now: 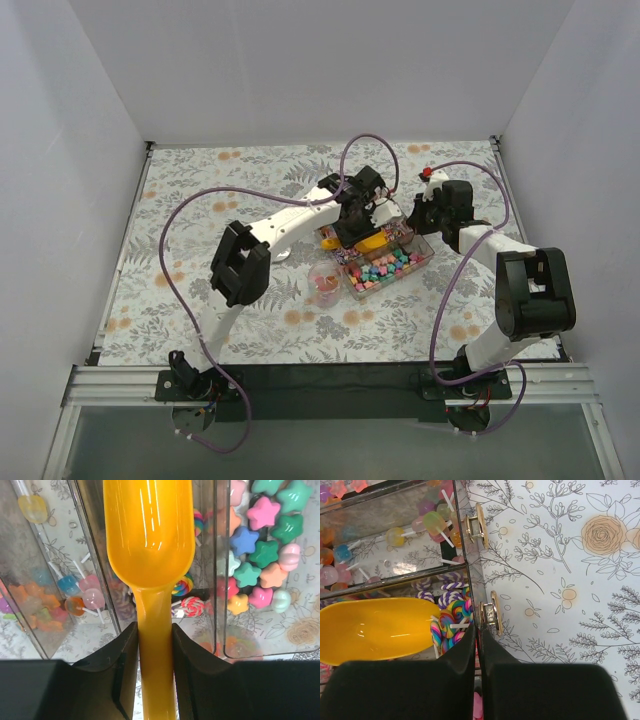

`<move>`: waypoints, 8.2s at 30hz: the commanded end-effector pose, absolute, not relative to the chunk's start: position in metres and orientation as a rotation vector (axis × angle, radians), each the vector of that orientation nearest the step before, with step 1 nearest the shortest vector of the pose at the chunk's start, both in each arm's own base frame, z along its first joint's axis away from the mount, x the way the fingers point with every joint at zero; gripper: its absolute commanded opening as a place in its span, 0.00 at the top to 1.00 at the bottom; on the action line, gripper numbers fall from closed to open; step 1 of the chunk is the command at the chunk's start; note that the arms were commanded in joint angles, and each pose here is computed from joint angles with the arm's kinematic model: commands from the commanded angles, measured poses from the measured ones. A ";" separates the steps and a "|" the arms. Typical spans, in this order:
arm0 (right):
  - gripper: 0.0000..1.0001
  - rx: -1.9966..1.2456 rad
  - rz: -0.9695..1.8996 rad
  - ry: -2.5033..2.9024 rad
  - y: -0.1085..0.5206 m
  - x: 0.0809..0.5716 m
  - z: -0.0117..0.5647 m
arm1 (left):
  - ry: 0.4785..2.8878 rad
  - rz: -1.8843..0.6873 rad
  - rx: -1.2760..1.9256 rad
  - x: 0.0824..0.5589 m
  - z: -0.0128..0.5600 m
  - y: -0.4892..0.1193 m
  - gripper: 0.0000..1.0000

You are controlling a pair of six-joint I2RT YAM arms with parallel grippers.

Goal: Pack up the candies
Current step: Scoop the fake candies from the storage box, then place the fake candies in the packing bottle, then move the packing bottle to the center of the board.

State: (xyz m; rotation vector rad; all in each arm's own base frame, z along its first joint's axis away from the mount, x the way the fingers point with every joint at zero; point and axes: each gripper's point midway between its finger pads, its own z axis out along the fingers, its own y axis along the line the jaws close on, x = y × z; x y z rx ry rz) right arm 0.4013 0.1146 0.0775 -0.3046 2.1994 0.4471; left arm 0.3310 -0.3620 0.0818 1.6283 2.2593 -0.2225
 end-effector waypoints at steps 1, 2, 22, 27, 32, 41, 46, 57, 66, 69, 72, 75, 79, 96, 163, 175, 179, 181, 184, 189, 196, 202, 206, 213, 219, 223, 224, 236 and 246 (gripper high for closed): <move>0.99 -0.361 0.682 2.172 0.157 0.386 0.083 | 2.064 -0.371 1.728 0.309 0.080 -0.442 1.00; 0.99 -0.362 0.679 2.165 0.157 0.387 0.086 | 2.029 -0.351 1.703 0.317 0.097 -0.453 1.00; 0.99 -0.376 0.790 2.230 0.169 0.368 0.068 | 1.951 -0.781 1.453 0.309 0.109 -0.443 1.00; 0.99 -0.393 0.839 2.249 0.175 0.361 0.060 | 1.949 -0.786 1.476 0.307 0.102 -0.436 1.00; 0.99 -0.385 0.839 2.293 0.173 0.356 0.043 | 1.938 -0.752 1.469 0.310 0.104 -0.422 1.00; 0.99 -0.378 0.847 2.337 0.171 0.350 0.024 | 1.890 -0.699 1.445 0.308 0.102 -0.398 1.00; 0.99 -0.385 0.856 2.334 0.172 0.350 0.024 | 1.860 -0.690 1.439 0.315 0.112 -0.404 1.00; 0.99 -0.399 0.835 2.265 0.173 0.363 0.066 | 1.781 -0.609 1.457 0.327 0.146 -0.424 1.00; 0.99 -0.409 0.784 2.278 0.167 0.364 0.069 | 1.988 -0.429 1.555 0.324 0.101 -0.392 1.00; 0.99 -0.403 0.793 2.296 0.168 0.362 0.063 | 1.993 -0.463 1.557 0.321 0.098 -0.395 1.00; 0.99 -0.401 0.787 2.303 0.167 0.362 0.060 | 1.977 -0.507 1.520 0.318 0.098 -0.398 1.00; 0.99 -0.396 0.762 2.305 0.164 0.363 0.059 | 1.974 -0.557 1.456 0.318 0.098 -0.396 1.00; 0.99 -0.382 0.730 2.304 0.158 0.367 0.060 | 1.924 -0.566 1.389 0.326 0.119 -0.389 1.00; 0.55 -0.374 0.651 2.252 0.149 0.374 0.099 | 1.798 -0.595 1.303 0.316 0.174 -0.352 1.00; 0.32 -0.292 0.692 2.139 0.136 0.278 0.144 | 1.925 0.276 1.854 0.193 0.225 -0.196 1.00; 0.32 -0.295 0.699 2.139 0.137 0.278 0.145 | 1.924 0.445 1.937 0.189 0.215 -0.191 1.00; 0.32 -0.295 0.705 2.143 0.138 0.278 0.144 | 1.916 0.509 1.918 0.193 0.220 -0.184 1.00; 0.32 -0.296 0.715 2.145 0.139 0.278 0.143 | 1.899 0.504 1.948 0.192 0.217 -0.191 1.00; 0.32 -0.295 0.726 2.150 0.141 0.279 0.143 | 1.871 0.527 2.017 0.184 0.206 -0.200 1.00; 0.32 -0.293 0.723 2.147 0.140 0.278 0.143 | 1.853 0.559 1.937 0.192 0.221 -0.198 1.00; 0.33 -0.308 0.760 2.158 0.145 0.276 0.140 | 1.853 0.314 1.682 0.206 0.250 -0.229 1.00; 0.34 -0.309 0.753 2.151 0.144 0.275 0.142 | 1.848 -0.002 1.453 0.218 0.265 -0.276 1.00; 0.34 -0.307 0.756 2.161 0.144 0.276 0.139 | 1.923 -0.143 1.431 0.216 0.245 -0.311 1.00; 0.35 -0.268 0.665 2.187 0.133 0.284 0.134 | 2.080 -0.032 1.544 0.227 0.204 -0.319 1.00; 0.36 -0.230 0.582 2.227 0.124 0.297 0.126 | 2.056 0.153 1.671 0.247 0.199 -0.320 1.00; 0.36 -0.192 0.495 2.245 0.113 0.304 0.120 | 2.061 0.251 1.724 0.254 0.195 -0.316 1.00; 0.36 -0.187 0.479 2.251 0.111 0.306 0.118 | 2.059 0.273 1.732 0.256 0.194 -0.314 1.00; 0.39 -0.217 0.436 2.266 0.108 0.315 0.110 | 2.033 0.382 1.890 0.243 0.176 -0.281 1.00; 0.39 -0.229 0.390 2.258 0.106 0.331 0.111 | 2.022 0.375 1.887 0.228 0.190 -0.254 1.00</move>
